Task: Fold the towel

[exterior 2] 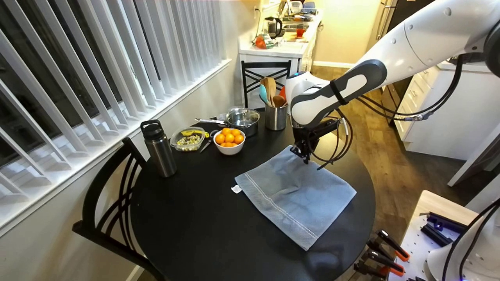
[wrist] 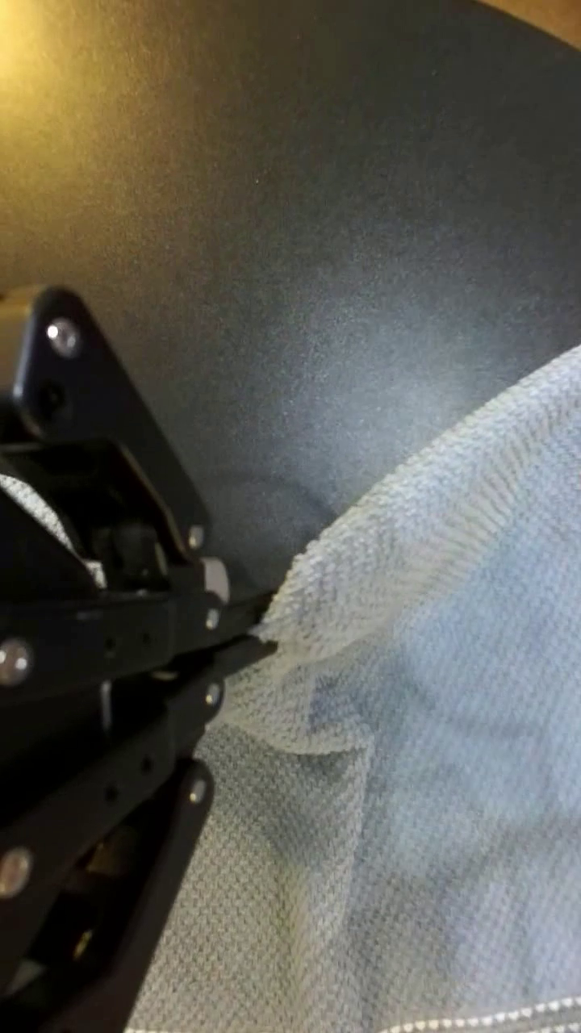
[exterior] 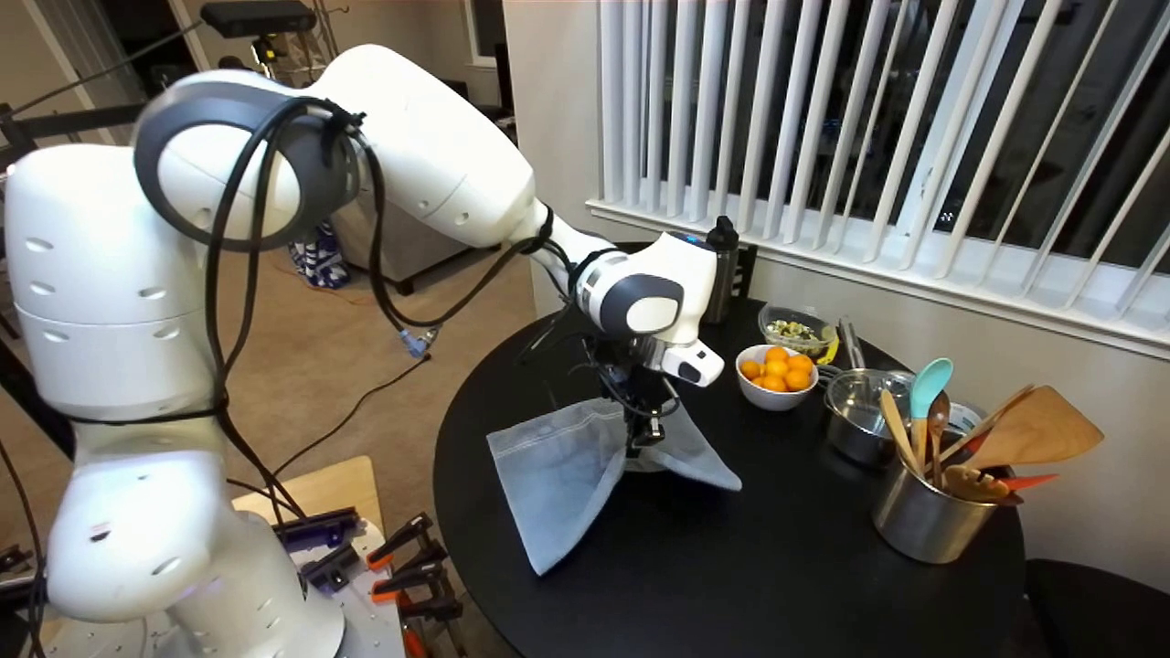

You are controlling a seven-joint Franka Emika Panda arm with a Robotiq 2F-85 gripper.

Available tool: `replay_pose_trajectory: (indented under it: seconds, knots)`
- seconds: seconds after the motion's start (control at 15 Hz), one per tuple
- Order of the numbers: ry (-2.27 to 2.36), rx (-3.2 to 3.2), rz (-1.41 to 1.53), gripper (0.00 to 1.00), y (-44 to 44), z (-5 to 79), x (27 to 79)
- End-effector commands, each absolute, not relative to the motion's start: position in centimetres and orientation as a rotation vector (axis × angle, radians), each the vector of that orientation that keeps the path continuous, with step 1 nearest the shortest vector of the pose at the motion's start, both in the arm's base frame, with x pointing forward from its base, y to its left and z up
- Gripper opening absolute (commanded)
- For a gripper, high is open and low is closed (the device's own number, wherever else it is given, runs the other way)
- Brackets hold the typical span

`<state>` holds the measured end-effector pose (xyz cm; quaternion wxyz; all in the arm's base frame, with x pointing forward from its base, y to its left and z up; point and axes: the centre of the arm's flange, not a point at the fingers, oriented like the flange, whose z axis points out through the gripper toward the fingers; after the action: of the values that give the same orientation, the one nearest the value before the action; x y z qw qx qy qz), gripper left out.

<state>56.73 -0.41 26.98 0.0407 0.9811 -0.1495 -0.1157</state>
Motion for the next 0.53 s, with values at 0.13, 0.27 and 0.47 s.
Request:
replay_pose_trajectory:
  seconds: [0.13, 0.27, 0.47]
  knots:
    - [-0.374, 2.99, -0.498, 0.02, 3.4, 27.3, 58.2]
    - [-0.312, 2.977, -0.547, 0.02, 6.7, 26.7, 58.8]
    - [-0.214, 2.941, -0.608, 0.02, 10.2, 25.2, 60.2]
